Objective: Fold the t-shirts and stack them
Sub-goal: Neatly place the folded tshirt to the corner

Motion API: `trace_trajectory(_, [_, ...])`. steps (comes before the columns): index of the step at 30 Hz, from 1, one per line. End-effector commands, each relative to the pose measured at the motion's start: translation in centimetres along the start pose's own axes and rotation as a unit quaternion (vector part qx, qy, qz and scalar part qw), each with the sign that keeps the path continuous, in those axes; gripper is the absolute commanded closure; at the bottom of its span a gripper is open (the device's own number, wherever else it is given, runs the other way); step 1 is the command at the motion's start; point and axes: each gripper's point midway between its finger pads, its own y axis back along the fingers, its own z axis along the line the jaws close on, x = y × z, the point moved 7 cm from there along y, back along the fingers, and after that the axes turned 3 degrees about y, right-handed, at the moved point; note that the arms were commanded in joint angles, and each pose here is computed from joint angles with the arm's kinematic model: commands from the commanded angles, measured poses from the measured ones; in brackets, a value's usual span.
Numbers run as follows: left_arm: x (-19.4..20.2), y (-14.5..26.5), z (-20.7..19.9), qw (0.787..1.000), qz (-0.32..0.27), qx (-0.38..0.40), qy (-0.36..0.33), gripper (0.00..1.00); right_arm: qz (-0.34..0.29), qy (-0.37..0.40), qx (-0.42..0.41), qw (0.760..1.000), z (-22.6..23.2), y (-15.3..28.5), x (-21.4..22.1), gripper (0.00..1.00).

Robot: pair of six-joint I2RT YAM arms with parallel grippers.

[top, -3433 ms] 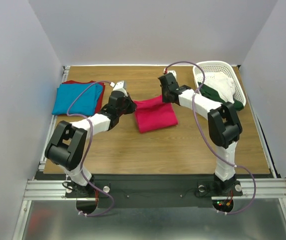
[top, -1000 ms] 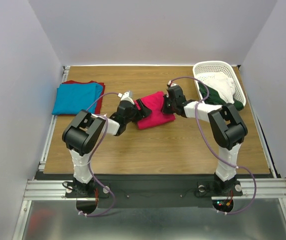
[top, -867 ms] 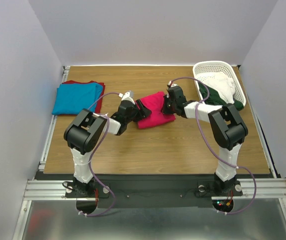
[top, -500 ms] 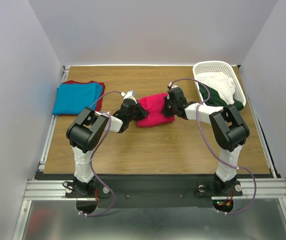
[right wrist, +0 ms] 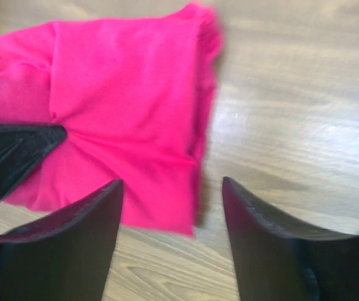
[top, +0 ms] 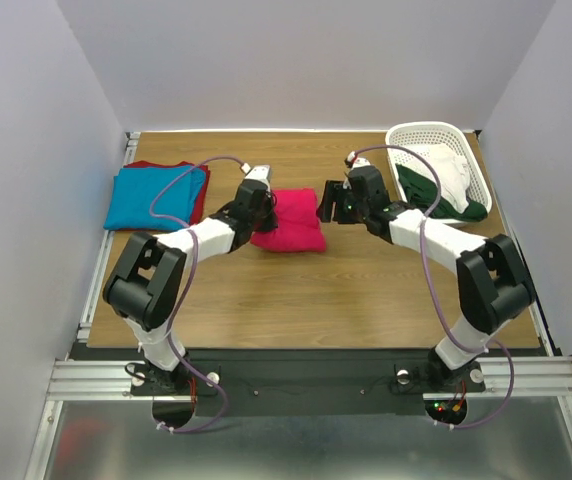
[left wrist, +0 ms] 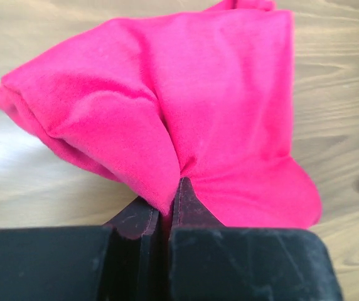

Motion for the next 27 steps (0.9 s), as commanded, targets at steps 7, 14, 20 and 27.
trace_trajectory(7, [-7.5,4.6,3.5,0.981,-0.046,-0.079,-0.171,1.0,-0.079,0.024,0.014,0.997,1.0,3.5,-4.7,0.17])
trace_trajectory(14, [-13.1,7.5,5.1,0.971,-0.1,-0.057,-0.212,1.0,-0.088,0.031,0.01,0.996,1.2,4.2,-5.2,0.13])
trace_trajectory(20, [-17.6,9.3,6.4,0.964,-0.113,-0.064,-0.234,1.0,-0.086,0.039,0.015,0.995,0.9,4.1,-5.0,0.12])
trace_trajectory(27, [-21.4,11.1,9.9,0.964,-0.113,-0.082,-0.227,1.0,-0.086,0.04,0.013,0.995,0.6,4.7,-4.7,0.11])
